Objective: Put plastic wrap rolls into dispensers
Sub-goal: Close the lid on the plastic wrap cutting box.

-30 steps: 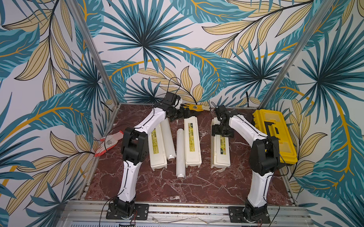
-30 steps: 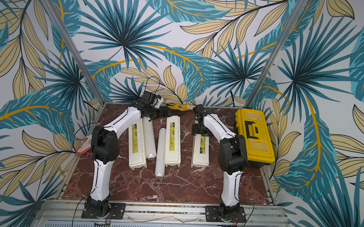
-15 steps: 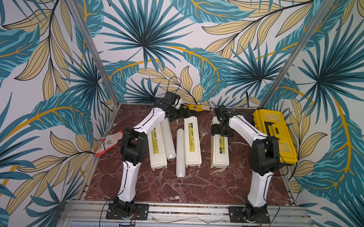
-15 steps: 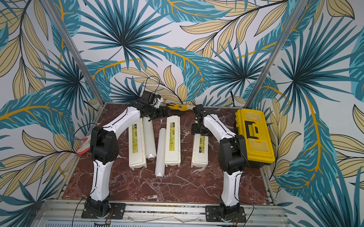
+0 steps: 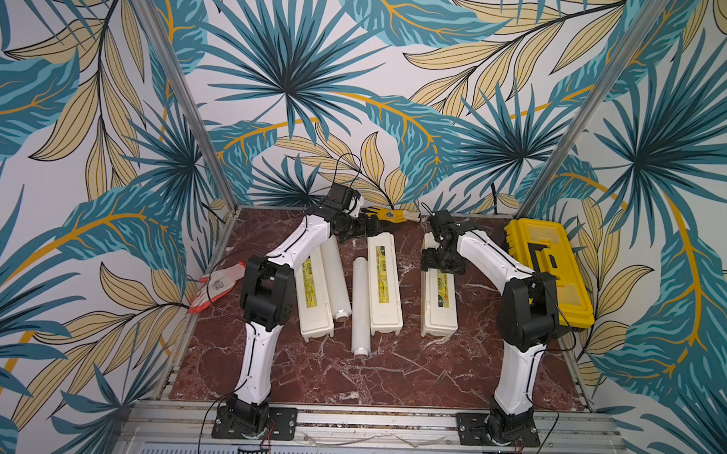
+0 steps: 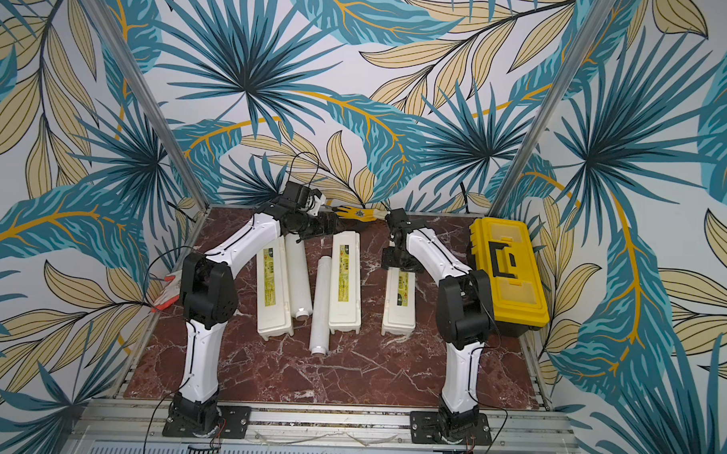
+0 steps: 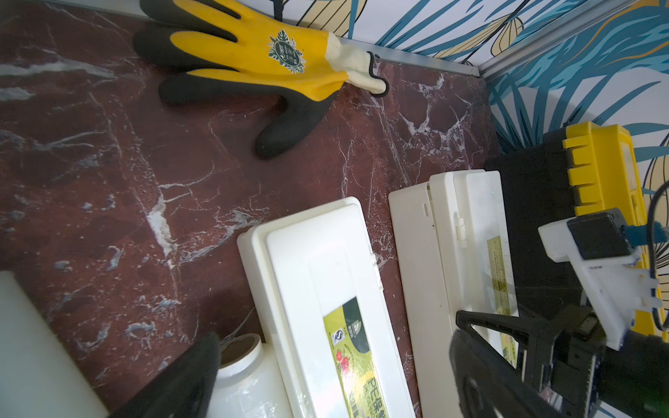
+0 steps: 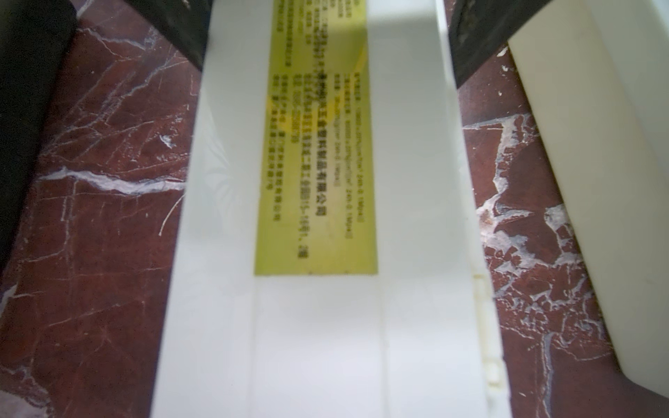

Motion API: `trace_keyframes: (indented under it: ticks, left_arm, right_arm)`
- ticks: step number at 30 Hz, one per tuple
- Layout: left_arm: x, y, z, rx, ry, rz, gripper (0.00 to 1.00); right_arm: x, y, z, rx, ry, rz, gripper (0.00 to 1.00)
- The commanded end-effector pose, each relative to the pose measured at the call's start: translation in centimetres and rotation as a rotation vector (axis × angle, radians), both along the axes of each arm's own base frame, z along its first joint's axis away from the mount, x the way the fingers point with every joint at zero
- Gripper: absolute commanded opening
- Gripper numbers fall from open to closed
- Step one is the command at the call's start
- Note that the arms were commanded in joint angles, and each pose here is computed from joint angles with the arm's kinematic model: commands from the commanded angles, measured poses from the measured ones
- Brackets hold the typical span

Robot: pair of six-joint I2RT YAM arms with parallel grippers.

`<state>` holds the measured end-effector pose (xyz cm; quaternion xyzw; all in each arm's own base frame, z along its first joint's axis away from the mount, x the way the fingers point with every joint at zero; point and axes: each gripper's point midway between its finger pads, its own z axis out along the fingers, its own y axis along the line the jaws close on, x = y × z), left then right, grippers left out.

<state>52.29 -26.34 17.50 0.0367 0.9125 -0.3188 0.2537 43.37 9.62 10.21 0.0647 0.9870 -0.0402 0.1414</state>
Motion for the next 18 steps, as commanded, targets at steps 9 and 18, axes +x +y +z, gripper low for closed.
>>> trace_keyframes:
  ticks: [9, 18]
  left_arm:
    - [-0.52, 0.39, 1.61, -0.003, -0.029, -0.007, 1.00]
    - [-0.43, 0.37, 1.82, -0.004, -0.033, -0.006, 1.00]
  right_arm:
    - [-0.25, 0.58, 2.77, 0.045, -0.036, -0.002, 0.87]
    - [-0.45, 0.69, 2.58, 0.066, -0.015, -0.003, 0.88]
